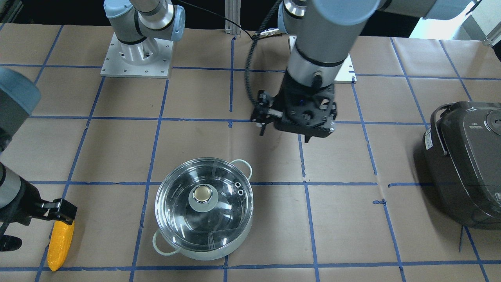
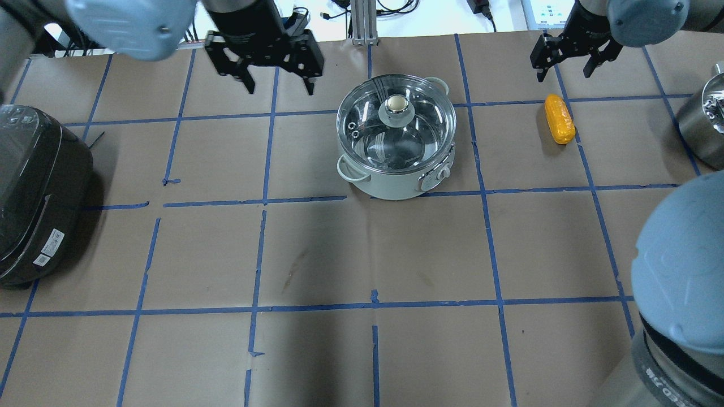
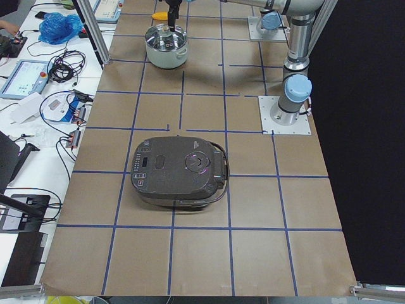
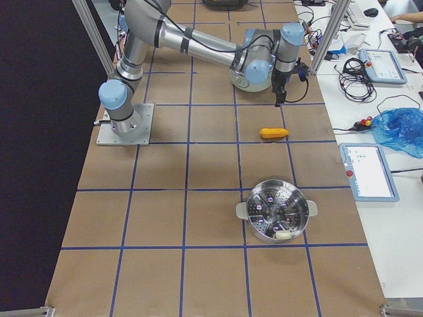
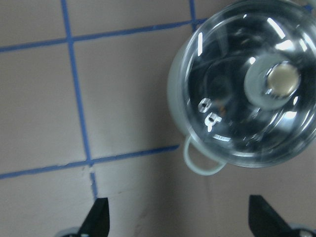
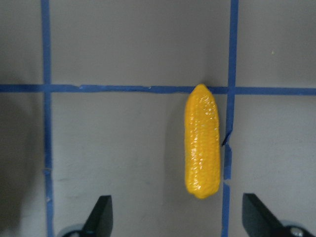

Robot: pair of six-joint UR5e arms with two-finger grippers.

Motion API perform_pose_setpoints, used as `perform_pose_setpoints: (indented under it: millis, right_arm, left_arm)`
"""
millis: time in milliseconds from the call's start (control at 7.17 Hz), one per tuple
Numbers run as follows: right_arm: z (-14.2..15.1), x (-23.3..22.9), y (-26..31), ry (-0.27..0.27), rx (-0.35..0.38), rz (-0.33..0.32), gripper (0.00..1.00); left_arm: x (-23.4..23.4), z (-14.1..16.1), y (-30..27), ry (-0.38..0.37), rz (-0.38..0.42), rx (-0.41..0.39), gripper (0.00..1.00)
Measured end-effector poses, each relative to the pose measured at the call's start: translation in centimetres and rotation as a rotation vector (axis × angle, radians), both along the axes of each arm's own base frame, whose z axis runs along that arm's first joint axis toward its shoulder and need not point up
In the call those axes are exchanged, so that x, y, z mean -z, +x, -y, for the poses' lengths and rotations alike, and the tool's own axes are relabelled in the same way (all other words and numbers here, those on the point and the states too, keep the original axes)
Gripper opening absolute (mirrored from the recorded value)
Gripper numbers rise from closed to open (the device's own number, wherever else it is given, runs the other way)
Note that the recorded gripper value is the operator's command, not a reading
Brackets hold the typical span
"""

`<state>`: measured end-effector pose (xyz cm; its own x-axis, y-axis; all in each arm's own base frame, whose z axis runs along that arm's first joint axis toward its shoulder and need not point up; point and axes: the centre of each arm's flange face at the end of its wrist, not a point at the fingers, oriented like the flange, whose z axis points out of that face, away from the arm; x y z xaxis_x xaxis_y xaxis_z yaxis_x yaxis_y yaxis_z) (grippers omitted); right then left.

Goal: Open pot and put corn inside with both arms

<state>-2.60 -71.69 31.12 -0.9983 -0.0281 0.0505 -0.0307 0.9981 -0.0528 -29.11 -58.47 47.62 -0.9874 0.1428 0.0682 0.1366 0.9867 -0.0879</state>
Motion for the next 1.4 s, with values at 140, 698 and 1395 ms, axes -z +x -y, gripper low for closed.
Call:
perform_pose_setpoints:
  millis: [140, 698, 1395]
  right_arm:
    - [1.4, 5.2, -2.8, -0.003, 0.001, 0.003, 0.85]
    - [1.7, 13.1, -5.2, 0.025, 0.013, 0.021, 0.08]
    - [-1.0, 2.1, -4.3, 0.049, 0.018, 0.026, 0.08]
  left_arm:
    - [3.1, 1.8, -5.0, -0.025, -0.017, 0.012, 1.00]
    - [12.5, 4.3, -12.9, -0.053, -0.048, -0.027, 0.88]
    - [11.3, 4.2, -12.7, -0.105, -0.008, 0.082, 0.02]
